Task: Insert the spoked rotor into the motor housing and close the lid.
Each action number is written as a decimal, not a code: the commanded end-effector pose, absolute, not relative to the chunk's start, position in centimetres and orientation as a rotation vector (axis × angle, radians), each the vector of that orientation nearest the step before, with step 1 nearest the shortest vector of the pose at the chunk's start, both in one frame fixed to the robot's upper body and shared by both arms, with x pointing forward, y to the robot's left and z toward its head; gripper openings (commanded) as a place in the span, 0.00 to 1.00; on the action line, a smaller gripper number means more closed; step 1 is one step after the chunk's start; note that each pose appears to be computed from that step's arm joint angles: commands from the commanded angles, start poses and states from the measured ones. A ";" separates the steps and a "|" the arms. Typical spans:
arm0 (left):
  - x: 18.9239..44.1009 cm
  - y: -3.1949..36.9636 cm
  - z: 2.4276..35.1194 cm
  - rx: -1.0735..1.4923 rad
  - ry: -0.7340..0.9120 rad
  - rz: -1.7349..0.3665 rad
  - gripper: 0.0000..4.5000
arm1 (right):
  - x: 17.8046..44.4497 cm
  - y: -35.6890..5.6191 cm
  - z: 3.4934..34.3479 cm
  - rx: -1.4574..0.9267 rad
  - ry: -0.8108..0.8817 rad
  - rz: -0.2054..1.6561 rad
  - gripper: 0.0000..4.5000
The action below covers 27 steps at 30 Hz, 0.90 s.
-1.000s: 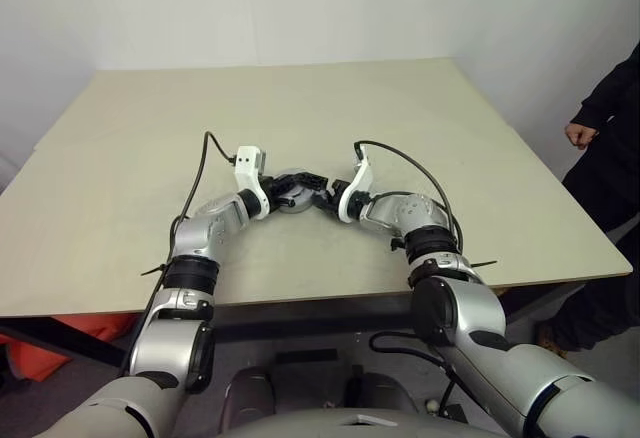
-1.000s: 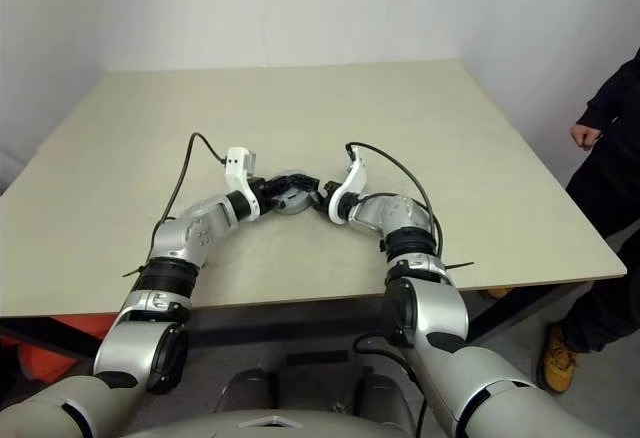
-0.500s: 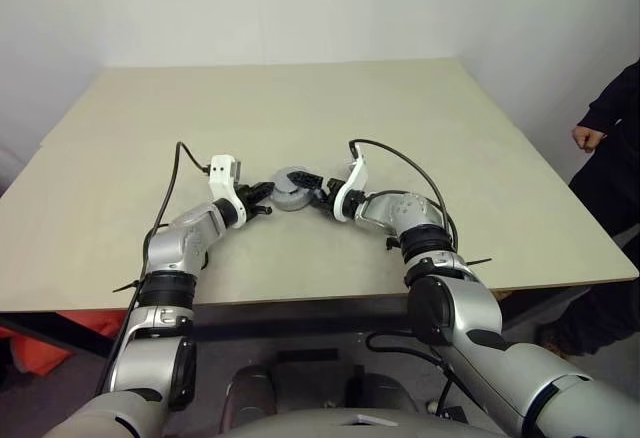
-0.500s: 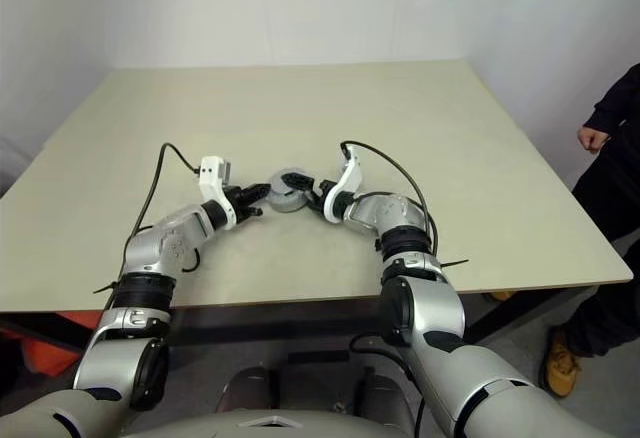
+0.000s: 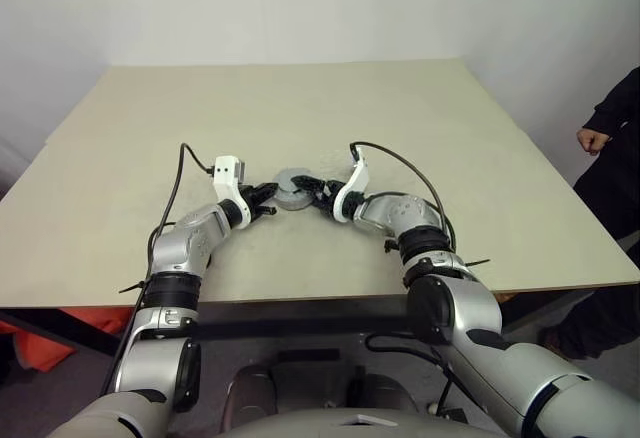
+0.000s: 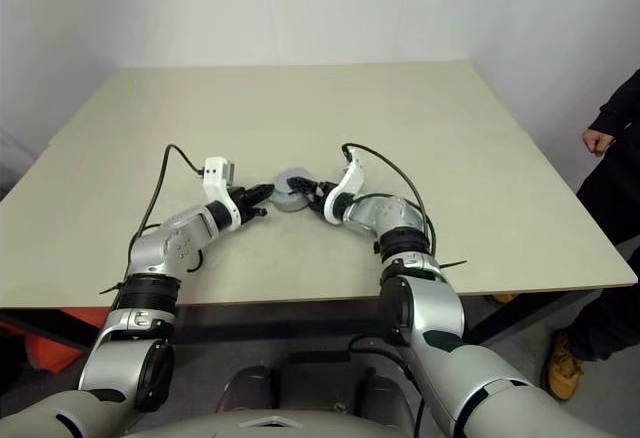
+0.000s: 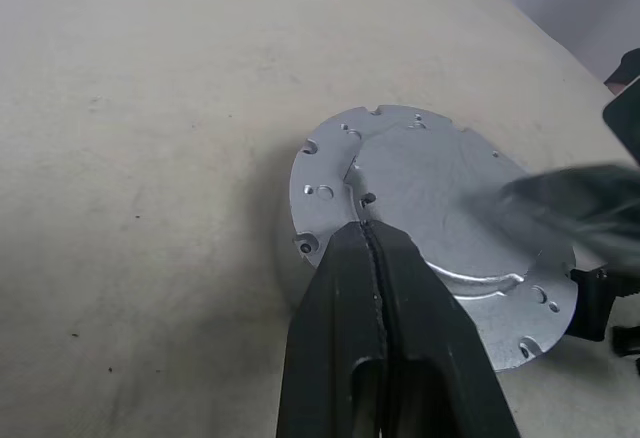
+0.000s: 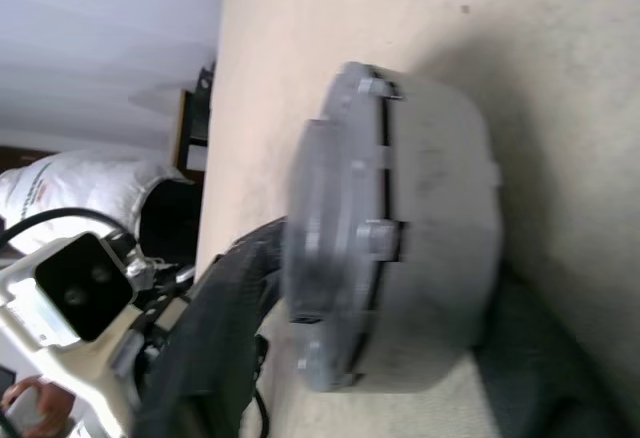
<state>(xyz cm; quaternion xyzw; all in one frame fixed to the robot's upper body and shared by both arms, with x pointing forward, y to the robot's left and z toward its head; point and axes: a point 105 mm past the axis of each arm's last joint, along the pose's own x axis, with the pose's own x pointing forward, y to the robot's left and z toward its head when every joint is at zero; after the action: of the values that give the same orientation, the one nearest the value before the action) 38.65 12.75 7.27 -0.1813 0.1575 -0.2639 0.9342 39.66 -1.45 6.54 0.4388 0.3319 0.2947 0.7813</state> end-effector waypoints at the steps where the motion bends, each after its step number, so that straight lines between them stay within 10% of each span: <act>1: 38.8 12.1 8.7 -0.361 0.278 -0.573 0.00 | 40.4 0.0 9.5 0.969 0.645 0.711 0.48; 27: 39.5 17.5 13.8 -0.829 0.028 -0.444 0.00 | 42.3 -1.8 13.8 1.293 0.553 0.696 0.44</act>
<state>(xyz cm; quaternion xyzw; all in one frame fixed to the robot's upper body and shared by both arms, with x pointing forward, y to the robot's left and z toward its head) 39.39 16.95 11.19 -0.3859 0.0559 -0.2030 0.8982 41.15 -2.07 9.28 0.5599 0.3052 0.2721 0.7206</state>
